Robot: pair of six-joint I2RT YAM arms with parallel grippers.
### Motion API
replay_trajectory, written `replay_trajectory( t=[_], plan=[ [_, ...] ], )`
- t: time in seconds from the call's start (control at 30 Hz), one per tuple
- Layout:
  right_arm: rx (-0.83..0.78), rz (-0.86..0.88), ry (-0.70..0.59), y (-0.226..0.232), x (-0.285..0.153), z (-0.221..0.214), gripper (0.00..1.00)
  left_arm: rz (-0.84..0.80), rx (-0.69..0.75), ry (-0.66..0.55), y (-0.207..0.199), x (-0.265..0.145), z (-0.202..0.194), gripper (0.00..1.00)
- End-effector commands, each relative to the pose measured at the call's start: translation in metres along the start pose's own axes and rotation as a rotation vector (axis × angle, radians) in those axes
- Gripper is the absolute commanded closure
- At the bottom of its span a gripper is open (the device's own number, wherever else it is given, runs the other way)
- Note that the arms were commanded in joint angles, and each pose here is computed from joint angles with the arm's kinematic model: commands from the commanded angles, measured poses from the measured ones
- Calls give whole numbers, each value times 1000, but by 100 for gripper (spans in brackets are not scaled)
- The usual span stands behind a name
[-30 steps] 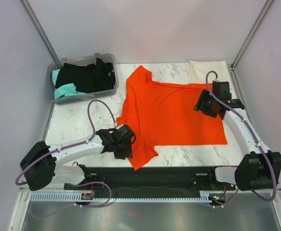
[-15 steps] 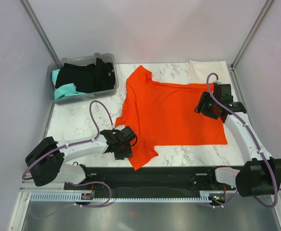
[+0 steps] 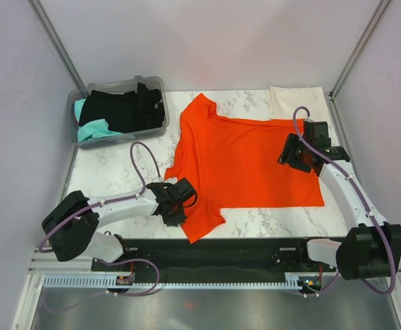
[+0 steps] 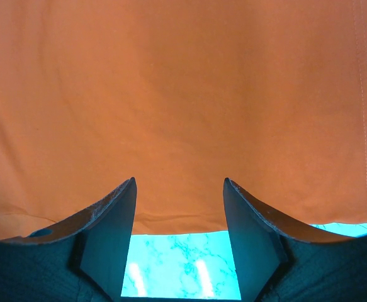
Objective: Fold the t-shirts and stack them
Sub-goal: Flatten the tshirt out
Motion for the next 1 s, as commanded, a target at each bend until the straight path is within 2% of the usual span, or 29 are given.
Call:
replay_trajectory(
  t=[0.0,0.03,0.1,0.13,0.17,0.43,0.57,0.77,0.97],
  plan=[
    [-1,-21,8,-3,2,-3,35,45,-48,-80,9,20,14,75],
    [1,-19,7,-3,2,-3,35,44,-52,-83,11,20,16,83],
    [6,-18,11,-4,2,-5,35,34,-49,-101,15,19,26,88],
    [6,-18,20,-5,3,-7,35,34,-35,-105,17,18,30,97],
    [7,-21,25,-6,4,-8,35,30,-32,-113,17,16,33,98],
    [65,-69,130,-18,27,-33,35,21,18,-241,29,-28,57,98],
    [132,-122,184,-34,40,-38,37,32,57,-262,32,-46,69,98],
    [306,-294,191,-84,44,-40,60,0,135,-310,25,-49,85,98],
    [333,-458,142,-116,34,-39,64,-46,176,-300,16,-33,86,98]
  ],
)
Point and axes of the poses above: each gripper's point midway between its finger pads, its own x axis out along the fingers, its own y axis along the line the jaws close on, z = x × y, the point moved 8 cm from there along -x, back along the fingers, and after that the axes turned 7 degrees about x, right-handed, at the moved point
